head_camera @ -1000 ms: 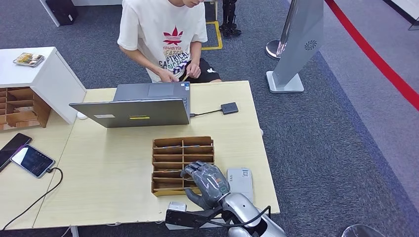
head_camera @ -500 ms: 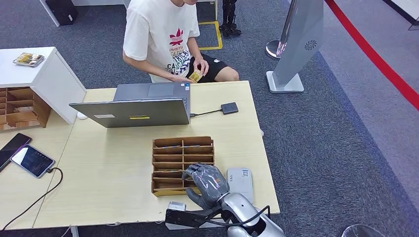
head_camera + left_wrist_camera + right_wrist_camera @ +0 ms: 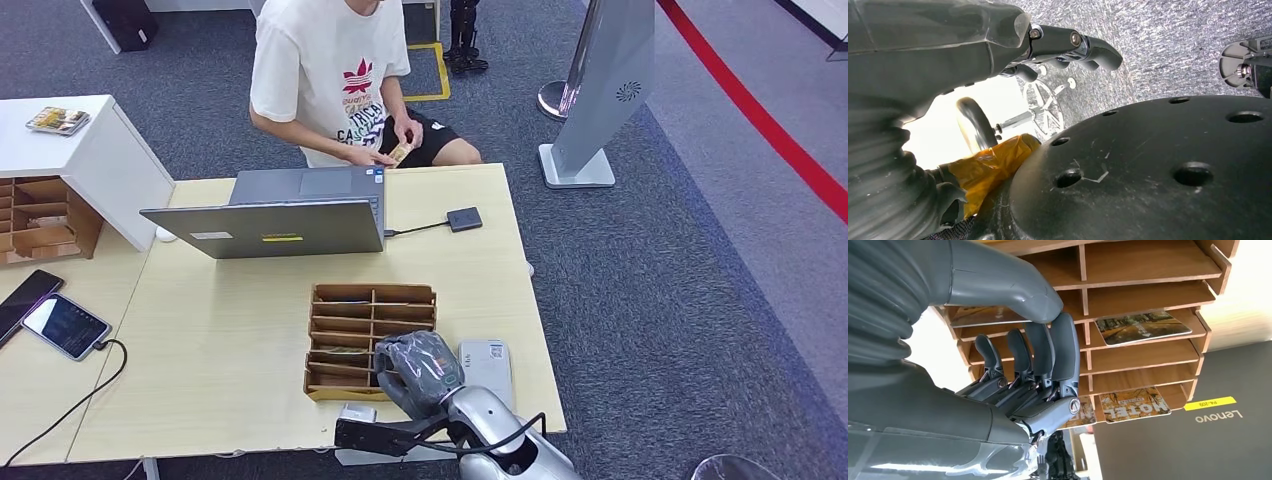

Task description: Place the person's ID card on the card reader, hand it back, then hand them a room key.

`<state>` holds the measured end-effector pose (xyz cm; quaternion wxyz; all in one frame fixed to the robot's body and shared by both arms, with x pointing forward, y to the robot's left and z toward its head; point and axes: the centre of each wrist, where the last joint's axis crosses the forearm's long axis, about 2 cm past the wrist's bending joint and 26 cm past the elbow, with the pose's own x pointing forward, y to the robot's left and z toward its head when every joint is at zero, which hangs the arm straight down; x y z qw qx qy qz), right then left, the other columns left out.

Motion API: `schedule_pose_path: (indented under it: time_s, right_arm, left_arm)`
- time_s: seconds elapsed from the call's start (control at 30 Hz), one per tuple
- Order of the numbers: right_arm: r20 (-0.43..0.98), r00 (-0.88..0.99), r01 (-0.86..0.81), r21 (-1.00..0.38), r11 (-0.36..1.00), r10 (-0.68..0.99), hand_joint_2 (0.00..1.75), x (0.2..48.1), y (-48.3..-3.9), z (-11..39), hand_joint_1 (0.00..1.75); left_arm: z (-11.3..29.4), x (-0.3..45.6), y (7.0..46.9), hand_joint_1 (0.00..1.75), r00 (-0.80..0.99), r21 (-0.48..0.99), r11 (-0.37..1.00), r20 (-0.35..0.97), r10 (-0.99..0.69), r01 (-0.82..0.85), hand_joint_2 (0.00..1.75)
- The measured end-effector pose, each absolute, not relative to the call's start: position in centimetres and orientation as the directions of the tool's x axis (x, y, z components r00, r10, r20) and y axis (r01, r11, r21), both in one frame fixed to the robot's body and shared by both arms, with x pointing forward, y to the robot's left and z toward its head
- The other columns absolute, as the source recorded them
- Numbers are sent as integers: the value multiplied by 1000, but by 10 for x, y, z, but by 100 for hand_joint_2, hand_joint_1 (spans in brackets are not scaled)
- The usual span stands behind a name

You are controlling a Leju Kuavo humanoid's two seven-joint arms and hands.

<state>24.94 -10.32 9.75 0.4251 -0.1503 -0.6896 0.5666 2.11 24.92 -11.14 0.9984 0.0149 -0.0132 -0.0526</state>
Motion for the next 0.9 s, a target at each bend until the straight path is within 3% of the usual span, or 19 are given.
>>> schedule_pose_path:
  time_s: [0.53, 0.67, 0.9]
  right_arm:
    - [409, -586, -285, -912, 294, 700, 175, 250, -104, 95, 120]
    - [408, -584, -286, -912, 293, 702, 175, 250, -104, 94, 127]
    - [409, -582, -286, -912, 294, 703, 175, 251, -105, 94, 109]
  left_arm:
    - [-111, 21, 249, 0, 994, 31, 994, 25, -104, 104, 175]
    - [-111, 21, 249, 0, 994, 31, 994, 25, -104, 104, 175]
    - [-111, 21, 249, 0, 994, 31, 994, 25, -104, 103, 175]
